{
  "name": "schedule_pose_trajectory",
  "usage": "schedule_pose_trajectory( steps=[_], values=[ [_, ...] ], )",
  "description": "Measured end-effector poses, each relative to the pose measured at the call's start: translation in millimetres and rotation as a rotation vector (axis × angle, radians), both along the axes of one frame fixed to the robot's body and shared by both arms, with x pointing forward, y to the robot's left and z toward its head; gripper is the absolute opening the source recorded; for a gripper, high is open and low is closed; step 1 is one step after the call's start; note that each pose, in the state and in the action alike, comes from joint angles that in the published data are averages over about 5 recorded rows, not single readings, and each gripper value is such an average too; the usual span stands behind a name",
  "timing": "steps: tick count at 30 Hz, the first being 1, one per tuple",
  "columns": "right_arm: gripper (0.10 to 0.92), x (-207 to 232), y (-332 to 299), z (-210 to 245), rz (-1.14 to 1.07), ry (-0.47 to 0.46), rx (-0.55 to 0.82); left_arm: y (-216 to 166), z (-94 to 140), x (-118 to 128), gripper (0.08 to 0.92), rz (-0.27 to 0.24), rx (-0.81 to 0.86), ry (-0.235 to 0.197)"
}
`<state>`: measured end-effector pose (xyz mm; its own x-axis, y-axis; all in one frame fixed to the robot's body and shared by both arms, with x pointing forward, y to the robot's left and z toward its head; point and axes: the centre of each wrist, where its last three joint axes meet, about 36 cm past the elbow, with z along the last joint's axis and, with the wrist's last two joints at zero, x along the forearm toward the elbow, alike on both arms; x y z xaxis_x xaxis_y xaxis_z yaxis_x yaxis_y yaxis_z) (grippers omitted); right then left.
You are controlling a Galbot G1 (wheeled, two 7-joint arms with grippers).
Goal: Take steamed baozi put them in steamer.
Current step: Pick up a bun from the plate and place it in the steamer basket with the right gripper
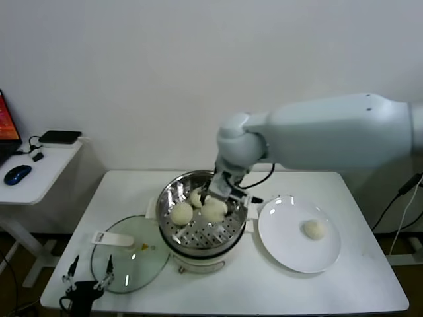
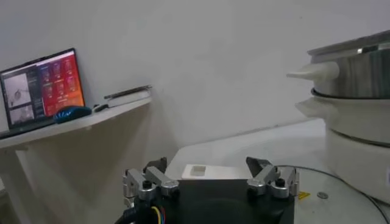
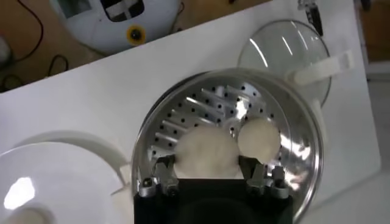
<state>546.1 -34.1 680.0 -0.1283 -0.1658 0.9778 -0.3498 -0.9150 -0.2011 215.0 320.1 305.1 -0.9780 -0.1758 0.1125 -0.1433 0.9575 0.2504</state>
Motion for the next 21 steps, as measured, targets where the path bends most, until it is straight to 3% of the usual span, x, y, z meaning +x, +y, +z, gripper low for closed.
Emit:
schedule_pose_trajectory(
  steps=[15, 21],
  values=[
    [0.714, 9.3, 44.3, -72.9, 0.075, 0.042, -0.050, 1.8, -4.2, -1.8, 0.823, 0.005, 0.001, 0.005],
    [0.796, 15.6, 48.2, -77.2, 0.069, 0.040, -0.038, 1.5, -3.4, -0.4, 0.823, 0.006, 0.001, 0.001]
  ],
)
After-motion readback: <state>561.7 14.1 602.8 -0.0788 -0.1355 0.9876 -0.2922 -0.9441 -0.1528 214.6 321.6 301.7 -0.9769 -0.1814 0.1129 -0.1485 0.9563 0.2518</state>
